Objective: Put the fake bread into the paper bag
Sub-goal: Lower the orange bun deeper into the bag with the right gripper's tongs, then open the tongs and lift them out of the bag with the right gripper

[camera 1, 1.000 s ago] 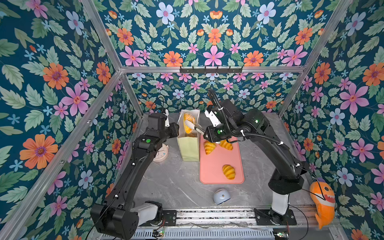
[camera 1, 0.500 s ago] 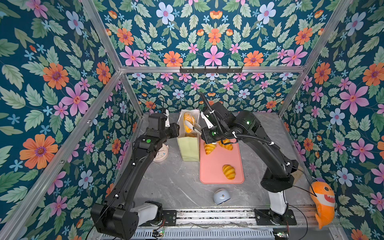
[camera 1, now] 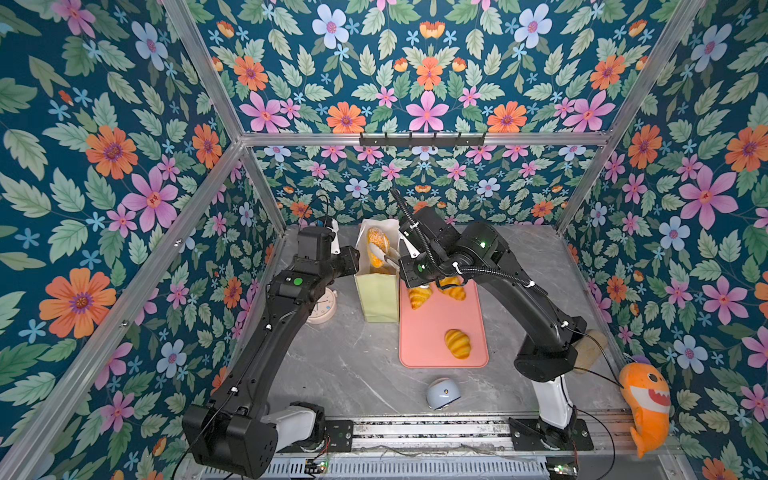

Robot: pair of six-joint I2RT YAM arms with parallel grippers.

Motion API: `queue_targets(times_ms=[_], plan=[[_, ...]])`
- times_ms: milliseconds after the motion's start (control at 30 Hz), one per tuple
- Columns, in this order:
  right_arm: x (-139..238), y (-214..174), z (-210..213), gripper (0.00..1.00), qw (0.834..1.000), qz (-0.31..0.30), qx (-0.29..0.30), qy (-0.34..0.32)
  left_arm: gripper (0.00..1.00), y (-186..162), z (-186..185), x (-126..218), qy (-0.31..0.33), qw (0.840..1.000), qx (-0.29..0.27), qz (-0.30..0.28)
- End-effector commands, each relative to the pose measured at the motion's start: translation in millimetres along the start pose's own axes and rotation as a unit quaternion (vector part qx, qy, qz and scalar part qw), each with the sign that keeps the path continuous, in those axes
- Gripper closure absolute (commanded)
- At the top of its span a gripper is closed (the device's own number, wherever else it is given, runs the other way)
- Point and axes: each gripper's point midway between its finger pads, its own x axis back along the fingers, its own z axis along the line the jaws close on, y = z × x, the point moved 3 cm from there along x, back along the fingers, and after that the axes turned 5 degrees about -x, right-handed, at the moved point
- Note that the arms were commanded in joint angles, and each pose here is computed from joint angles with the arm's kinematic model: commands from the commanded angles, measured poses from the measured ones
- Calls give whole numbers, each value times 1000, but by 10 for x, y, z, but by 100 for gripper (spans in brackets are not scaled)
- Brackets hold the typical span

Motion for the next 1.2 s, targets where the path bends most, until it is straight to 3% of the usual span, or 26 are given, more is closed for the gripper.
queue_targets(times_ms=[0, 1167], plan=[[-6, 69, 12, 71, 1000, -18, 3, -2, 58, 40, -15, 8, -5, 1000, 0, -9], [-209, 35, 23, 62, 1000, -1, 5, -13, 58, 9, -20, -1, -9, 1000, 2, -6]])
